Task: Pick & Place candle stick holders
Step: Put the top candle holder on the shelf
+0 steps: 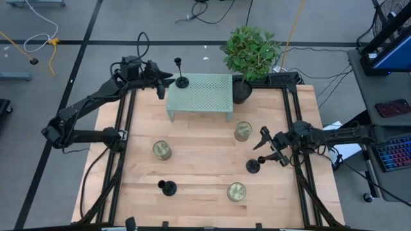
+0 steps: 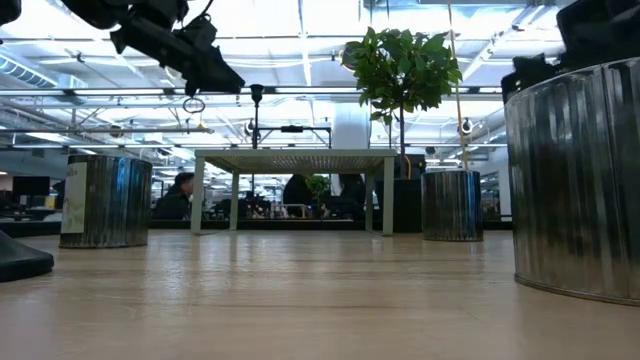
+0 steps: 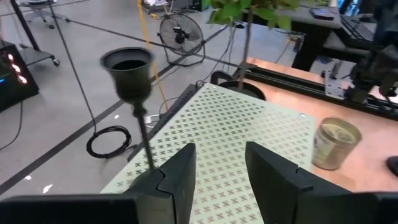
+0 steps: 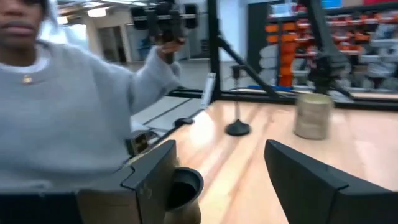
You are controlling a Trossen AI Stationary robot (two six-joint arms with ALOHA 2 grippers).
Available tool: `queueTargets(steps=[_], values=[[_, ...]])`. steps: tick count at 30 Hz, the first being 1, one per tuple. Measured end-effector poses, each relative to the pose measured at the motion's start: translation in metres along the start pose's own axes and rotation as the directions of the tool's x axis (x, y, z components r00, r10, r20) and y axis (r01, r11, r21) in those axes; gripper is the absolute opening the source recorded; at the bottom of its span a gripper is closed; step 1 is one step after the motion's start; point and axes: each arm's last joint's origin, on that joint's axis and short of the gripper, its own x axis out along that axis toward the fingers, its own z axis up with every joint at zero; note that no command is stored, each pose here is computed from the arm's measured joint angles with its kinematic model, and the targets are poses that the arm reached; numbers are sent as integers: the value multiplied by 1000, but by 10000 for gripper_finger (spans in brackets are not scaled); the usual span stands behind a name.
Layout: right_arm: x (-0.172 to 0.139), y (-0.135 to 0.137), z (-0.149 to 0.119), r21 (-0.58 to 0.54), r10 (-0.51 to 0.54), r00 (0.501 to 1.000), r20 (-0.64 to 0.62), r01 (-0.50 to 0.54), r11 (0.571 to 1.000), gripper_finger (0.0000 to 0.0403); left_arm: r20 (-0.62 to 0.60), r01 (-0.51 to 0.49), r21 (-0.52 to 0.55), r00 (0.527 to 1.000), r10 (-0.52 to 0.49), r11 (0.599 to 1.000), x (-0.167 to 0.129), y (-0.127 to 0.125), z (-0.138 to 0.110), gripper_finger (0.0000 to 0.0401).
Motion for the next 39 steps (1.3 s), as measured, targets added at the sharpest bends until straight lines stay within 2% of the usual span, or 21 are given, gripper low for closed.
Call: queueTargets(steps=[5, 10, 14, 19, 23, 25, 27, 34, 39], values=[[6, 6, -5, -3, 47, 998, -39, -48, 999, 258, 3, 27, 11, 1000, -27, 1000, -3, -9, 2, 145], [7, 3, -7, -28, -80, 996, -46, 79, 996, 268, 1, 47, 17, 999, -47, 999, -1, -13, 2, 145], [7, 2, -6, -53, -111, 993, -40, 109, 993, 272, 1, 63, 21, 998, -63, 998, 0, -17, 3, 145], [7, 3, 1, -84, -99, 995, 30, 101, 991, 270, -1, 79, 21, 997, -79, 997, 1, -21, 3, 145], [6, 6, 6, -131, -16, 997, 70, 25, 991, 272, -1, 85, 23, 996, -85, 996, 2, -23, 3, 145], [6, 7, 2, -116, 24, 999, 33, -20, 993, 272, -1, 85, 23, 996, -85, 996, 2, -23, 3, 145], [7, 6, -4, -77, 22, 999, -29, -24, 997, 271, -1, 86, 23, 996, -86, 996, 2, -23, 3, 145], [8, 2, -19, -20, -65, 985, -159, 63, 998, 269, -6, 86, 24, 996, -86, 996, 2, -23, 2, 145], [9, 1, -28, 44, -64, 970, -236, 76, 996, 259, -7, 86, 24, 996, -86, 996, 2, -23, 2, 145]])
